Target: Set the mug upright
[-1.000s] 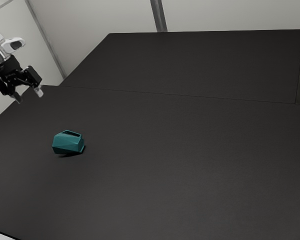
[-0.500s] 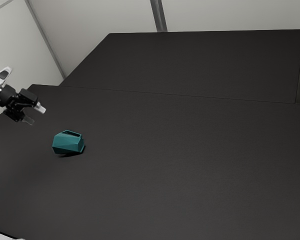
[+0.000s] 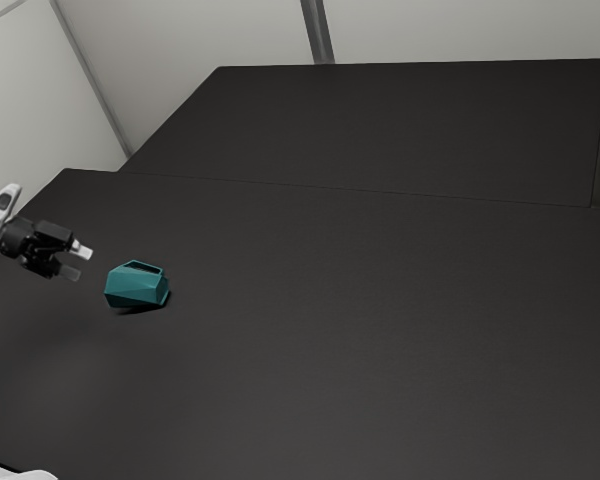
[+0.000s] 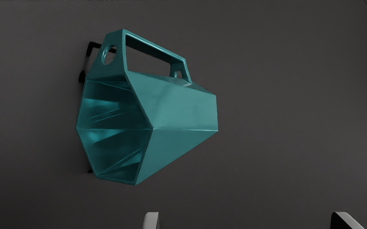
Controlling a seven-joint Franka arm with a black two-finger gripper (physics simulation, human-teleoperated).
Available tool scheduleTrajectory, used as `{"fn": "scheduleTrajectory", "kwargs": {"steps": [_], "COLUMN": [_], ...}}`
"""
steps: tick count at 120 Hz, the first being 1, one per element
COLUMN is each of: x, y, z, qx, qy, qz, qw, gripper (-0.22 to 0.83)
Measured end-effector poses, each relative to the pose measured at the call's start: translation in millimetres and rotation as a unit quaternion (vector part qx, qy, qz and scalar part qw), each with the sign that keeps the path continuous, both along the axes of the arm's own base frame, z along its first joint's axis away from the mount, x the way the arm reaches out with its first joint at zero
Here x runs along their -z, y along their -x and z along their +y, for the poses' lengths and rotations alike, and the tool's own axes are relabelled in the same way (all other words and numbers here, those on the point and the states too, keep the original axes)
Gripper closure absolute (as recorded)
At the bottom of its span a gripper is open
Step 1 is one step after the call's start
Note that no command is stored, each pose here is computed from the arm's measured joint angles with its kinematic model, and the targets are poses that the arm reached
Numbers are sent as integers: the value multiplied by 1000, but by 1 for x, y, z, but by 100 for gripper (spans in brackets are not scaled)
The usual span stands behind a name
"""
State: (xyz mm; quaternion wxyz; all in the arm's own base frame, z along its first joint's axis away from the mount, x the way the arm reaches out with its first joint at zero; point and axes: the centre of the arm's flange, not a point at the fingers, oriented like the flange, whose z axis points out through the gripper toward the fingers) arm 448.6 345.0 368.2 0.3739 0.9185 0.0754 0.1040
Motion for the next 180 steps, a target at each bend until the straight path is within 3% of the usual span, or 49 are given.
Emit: {"fn": "scheduleTrajectory", "kwargs": {"steps": [76, 180], "x": [80, 94], "y": [-21, -47], "z": [15, -21], "qx": [34, 69], "qy": [15, 63], "qz": [-34, -79], "qw": [999, 993], "gripper": [2, 2]}}
